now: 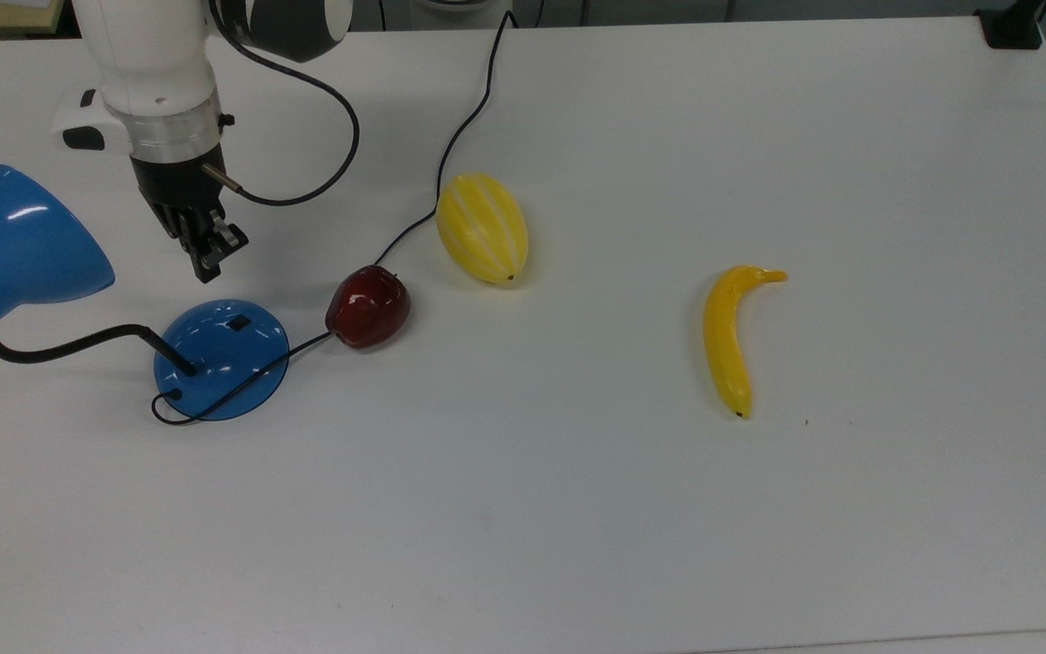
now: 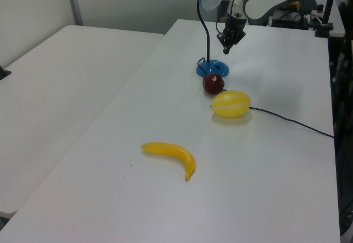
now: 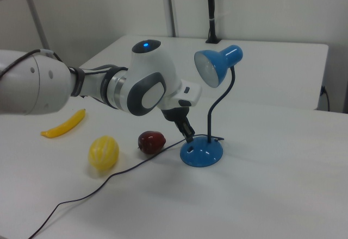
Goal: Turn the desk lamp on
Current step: 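Move the gripper over the blue lamp base toward its switch, then lower the closed gripper onto the switch on the lamp base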
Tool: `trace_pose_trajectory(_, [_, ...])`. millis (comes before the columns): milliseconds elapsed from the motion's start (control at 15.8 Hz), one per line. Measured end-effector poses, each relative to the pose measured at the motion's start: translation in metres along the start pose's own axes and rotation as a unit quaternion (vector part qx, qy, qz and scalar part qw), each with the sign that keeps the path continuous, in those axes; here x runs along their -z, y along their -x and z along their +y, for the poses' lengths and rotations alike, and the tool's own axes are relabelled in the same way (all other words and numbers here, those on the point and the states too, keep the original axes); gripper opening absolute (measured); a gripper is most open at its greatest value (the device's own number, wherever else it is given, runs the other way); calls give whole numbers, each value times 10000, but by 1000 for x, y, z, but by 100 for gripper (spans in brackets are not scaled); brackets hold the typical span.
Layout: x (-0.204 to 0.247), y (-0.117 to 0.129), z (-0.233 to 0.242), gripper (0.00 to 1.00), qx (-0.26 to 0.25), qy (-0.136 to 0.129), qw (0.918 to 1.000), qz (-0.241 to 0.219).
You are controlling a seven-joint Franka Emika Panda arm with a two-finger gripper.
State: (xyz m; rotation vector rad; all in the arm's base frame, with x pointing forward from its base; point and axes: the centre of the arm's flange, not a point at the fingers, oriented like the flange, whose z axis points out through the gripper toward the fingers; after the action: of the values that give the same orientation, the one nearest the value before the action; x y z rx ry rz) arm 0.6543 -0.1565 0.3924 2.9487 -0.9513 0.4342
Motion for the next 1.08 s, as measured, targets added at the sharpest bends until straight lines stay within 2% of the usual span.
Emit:
trace_pose_trajectory(444, [-13,1,-10,1,15,-49,9999,159])
trace_pose_trajectory(1079, [-39,15,-31,1,225,-12,9997,78])
